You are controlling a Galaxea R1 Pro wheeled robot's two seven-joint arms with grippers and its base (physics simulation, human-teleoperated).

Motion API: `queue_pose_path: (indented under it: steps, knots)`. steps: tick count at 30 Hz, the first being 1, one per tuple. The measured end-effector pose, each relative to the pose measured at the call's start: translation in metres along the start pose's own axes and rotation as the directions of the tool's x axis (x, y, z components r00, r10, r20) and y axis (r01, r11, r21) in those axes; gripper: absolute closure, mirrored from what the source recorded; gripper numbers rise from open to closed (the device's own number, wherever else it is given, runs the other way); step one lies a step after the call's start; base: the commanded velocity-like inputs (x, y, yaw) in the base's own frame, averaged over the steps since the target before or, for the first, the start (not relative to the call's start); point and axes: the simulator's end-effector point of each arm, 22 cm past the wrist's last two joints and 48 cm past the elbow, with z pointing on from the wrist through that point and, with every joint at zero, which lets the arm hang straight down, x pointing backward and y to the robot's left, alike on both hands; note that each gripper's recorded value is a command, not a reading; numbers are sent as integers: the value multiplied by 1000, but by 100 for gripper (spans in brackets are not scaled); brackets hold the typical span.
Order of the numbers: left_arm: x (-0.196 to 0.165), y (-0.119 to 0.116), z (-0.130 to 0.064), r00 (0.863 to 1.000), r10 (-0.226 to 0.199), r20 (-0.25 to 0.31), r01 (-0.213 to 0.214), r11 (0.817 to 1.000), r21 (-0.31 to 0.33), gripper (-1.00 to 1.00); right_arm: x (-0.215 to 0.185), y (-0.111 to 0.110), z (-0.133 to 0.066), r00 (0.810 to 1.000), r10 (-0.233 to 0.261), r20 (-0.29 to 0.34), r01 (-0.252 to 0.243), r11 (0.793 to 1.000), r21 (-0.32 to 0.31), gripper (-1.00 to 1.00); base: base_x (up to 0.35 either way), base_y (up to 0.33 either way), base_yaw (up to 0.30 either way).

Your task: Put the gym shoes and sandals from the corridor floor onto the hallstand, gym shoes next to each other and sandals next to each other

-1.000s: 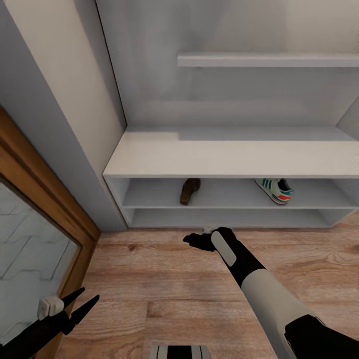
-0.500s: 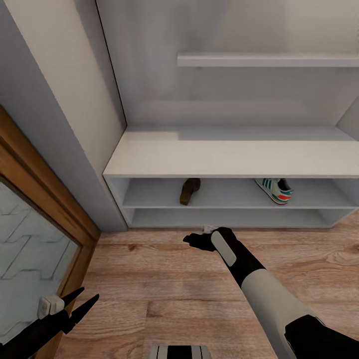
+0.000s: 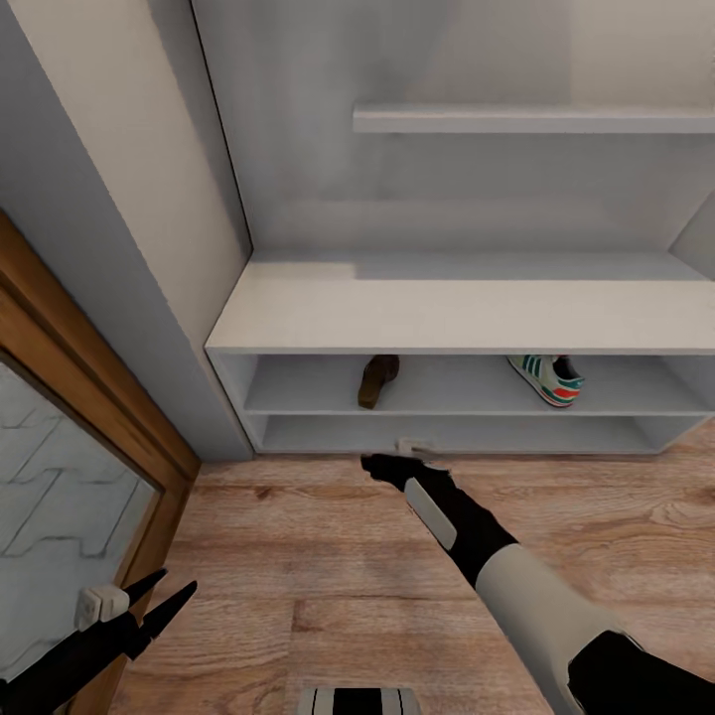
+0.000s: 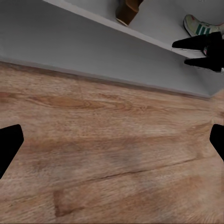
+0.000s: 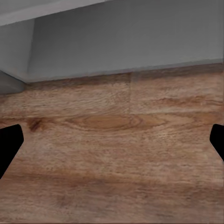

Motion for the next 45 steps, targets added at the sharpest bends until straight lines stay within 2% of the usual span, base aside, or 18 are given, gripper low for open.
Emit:
queue_pose_path:
  steps: [4, 9, 15, 20, 24, 28, 31, 35, 41, 45]
  knots:
    - [0, 6, 0, 1000, 0, 1, 0, 1000, -26, -100, 1, 1, 2, 998, -17, 59, 17, 1000, 5, -100, 3, 0, 0]
    - [-1, 8, 0, 1000, 0, 2, 0, 999, -34, -100, 47, -18, 7, 998, -27, 55, 25, 999, 45, -100, 40, 0, 0]
    - [-1, 8, 0, 1000, 0, 2, 0, 999, -35, -100, 88, -27, 5, 1000, -20, 18, 18, 998, 60, -100, -4, 0, 0]
    - [-2, 8, 1, 1000, 3, 4, -3, 999, -35, -100, 131, -34, -1, 1000, -7, -18, 9, 998, 69, -100, -262, 0, 0]
    - [-2, 8, 1, 1000, 8, 7, -8, 999, -35, -100, 154, -40, -7, 1000, 5, -6, -5, 997, 81, -100, -325, 0, 0]
    - [-2, 8, 1, 1000, 10, 8, -10, 999, -35, -100, 189, -84, -11, 999, -22, -35, 28, 986, 162, -100, -336, 0, 0]
    - [-3, 8, 1, 1000, 11, 9, -11, 999, -34, -100, 207, -110, -15, 999, -35, -41, 43, 977, 210, -100, -336, 0, -1]
    - [-9, 8, 4, 1000, 19, 20, -18, 999, -31, -100, 214, -123, -18, 998, -41, -38, 48, 971, 234, -100, -191, 0, -138]
    - [-12, 11, 4, 999, 20, 27, -19, 999, -38, -100, 216, -126, -19, 998, -42, -38, 50, 969, 241, -100, -23, 0, -280]
    - [-10, 24, 3, 1000, 12, 26, -10, 996, -93, -100, 216, -126, -19, 998, -40, -38, 48, 969, 242, -100, -3, 0, -297]
